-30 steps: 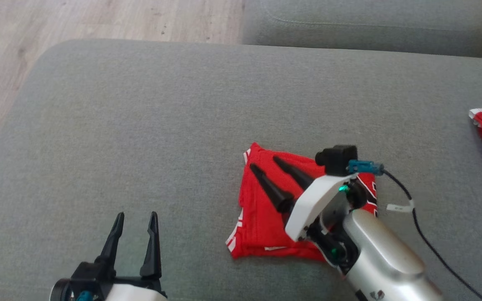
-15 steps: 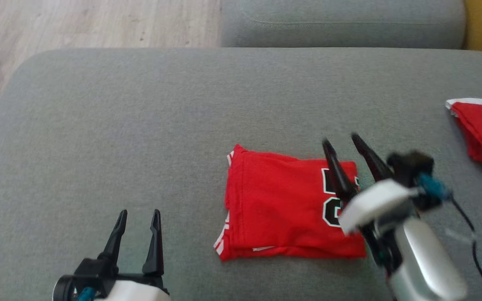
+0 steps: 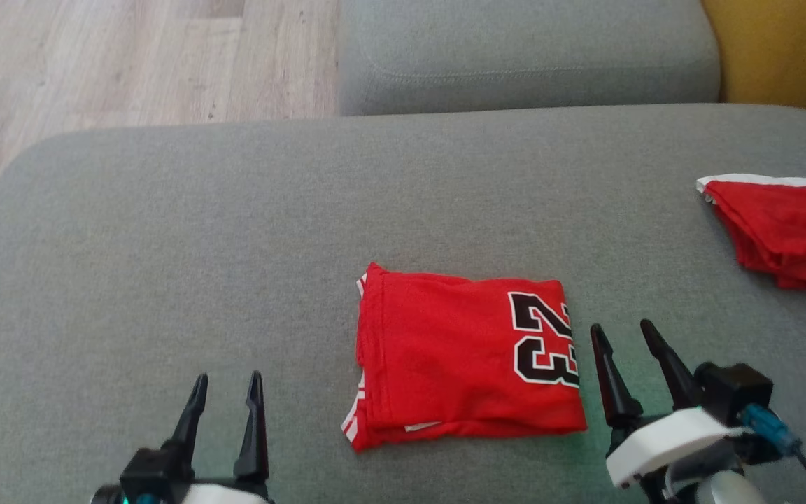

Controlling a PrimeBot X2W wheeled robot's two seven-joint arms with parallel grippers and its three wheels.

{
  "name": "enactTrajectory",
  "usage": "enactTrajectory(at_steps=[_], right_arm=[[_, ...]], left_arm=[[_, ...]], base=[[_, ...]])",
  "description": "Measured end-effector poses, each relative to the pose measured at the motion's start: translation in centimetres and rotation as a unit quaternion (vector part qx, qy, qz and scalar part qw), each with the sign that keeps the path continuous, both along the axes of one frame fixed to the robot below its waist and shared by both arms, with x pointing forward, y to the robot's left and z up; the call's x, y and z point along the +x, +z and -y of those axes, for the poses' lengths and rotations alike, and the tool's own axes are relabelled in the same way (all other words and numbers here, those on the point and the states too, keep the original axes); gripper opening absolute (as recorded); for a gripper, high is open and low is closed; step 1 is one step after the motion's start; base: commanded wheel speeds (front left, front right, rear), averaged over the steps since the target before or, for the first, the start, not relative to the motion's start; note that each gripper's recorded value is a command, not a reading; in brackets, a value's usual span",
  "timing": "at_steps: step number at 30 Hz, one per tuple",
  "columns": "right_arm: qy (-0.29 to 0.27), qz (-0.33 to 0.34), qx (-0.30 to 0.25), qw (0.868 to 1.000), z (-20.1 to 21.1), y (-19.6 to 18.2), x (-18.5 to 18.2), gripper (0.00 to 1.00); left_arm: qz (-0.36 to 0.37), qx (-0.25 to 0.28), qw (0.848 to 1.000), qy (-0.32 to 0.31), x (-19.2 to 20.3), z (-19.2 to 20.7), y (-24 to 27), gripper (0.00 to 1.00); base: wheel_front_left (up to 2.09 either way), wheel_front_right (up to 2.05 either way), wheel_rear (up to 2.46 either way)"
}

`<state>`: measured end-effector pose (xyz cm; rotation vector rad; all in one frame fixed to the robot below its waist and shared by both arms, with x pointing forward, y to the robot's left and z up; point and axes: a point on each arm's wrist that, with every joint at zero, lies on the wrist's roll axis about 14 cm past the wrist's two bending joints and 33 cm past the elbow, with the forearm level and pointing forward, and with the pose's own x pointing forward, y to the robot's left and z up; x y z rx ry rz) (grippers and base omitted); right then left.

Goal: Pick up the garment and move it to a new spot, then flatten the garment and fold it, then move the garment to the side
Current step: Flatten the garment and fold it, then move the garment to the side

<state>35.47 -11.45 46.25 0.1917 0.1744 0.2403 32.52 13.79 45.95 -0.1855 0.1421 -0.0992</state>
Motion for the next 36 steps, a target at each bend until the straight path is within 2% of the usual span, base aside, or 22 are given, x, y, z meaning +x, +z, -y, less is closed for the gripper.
enactTrajectory(at_steps=[25,31,36], right_arm=[[-0.004,0.002,-0.007,1.000,0.3,-0.4,-0.9,1.00],[-0.008,-0.045,-0.010,0.999,0.7,-2.2,-0.4,1.00],[0.004,-0.093,-0.024,0.995,0.4,-3.3,1.5,1.00]], left_arm=[[-0.015,-0.006,1.000,0.012,-1.2,-0.5,-0.8,1.00],[-0.020,-0.007,0.999,0.024,-1.5,-1.2,-1.0,1.00],[-0.028,-0.007,0.999,0.042,-1.8,-2.1,-1.4,1.00]], base=[[0.00,0.00,0.00],[0.00,0.00,0.00],[0.00,0.00,0.00]])
